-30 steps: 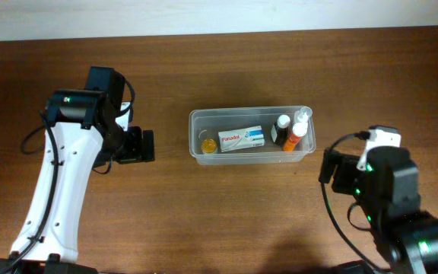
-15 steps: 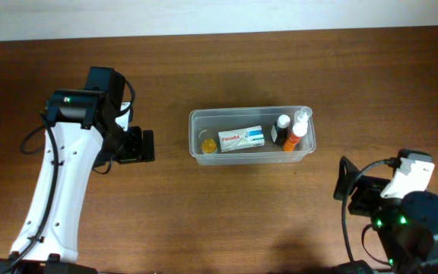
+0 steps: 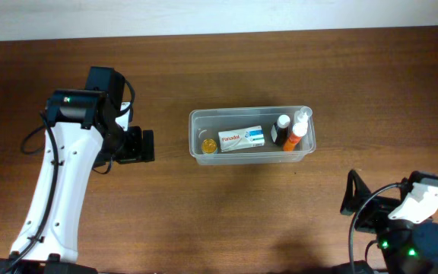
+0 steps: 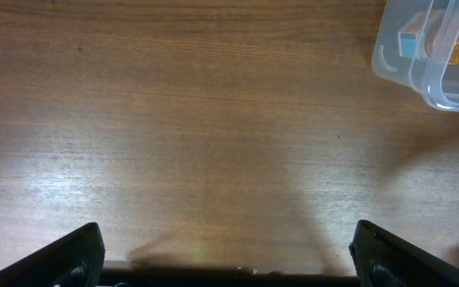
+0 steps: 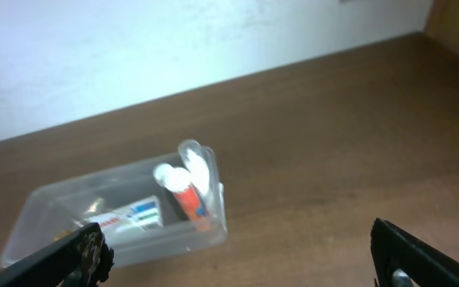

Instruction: Pack container

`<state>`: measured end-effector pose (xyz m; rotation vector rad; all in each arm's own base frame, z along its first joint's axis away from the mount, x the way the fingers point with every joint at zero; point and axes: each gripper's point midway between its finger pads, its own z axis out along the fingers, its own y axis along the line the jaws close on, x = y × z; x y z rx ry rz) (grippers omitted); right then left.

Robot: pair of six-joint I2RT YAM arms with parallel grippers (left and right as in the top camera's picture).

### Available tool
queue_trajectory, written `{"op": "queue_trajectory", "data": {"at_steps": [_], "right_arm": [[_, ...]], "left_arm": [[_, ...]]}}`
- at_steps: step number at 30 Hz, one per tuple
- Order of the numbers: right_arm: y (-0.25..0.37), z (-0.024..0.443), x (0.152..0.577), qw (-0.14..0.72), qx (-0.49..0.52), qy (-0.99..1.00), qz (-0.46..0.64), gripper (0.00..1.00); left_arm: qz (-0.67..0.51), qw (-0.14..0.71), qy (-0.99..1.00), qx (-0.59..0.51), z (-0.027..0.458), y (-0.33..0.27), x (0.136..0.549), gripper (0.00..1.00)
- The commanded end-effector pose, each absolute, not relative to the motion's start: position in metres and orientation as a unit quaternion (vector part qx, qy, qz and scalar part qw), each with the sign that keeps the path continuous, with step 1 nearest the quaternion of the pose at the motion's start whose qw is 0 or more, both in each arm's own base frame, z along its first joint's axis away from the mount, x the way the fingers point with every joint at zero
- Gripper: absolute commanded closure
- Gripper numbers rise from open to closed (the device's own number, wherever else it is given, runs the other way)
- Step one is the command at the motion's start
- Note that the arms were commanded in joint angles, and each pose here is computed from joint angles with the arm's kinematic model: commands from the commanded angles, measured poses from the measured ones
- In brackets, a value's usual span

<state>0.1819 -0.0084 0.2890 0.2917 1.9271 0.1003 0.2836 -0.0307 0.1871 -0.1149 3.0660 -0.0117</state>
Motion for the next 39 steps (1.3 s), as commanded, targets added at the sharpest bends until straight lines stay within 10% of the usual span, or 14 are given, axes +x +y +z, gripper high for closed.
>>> {"op": "queue_trajectory", "data": {"at_steps": [1,20,39], "right_arm": [[-0.014,0.264,0.179,0.551,0.136,0.823,0.033,0.02],[-0.017,0.135,0.155,0.471,0.131,0.872,0.010,0.02],[-0.015,0.158,0.173,0.524,0.135,0.841,0.023,0.02]], "left_arm": [[-0.009,0.041,0.998,-0.044,0.190,-0.031,0.282,0.01],[-0.009,0.041,0.998,-0.044,0.190,-0.031,0.282,0.01],[-0.009,0.041,0.998,-0.044,0.190,-0.031,0.282,0.01]]}}
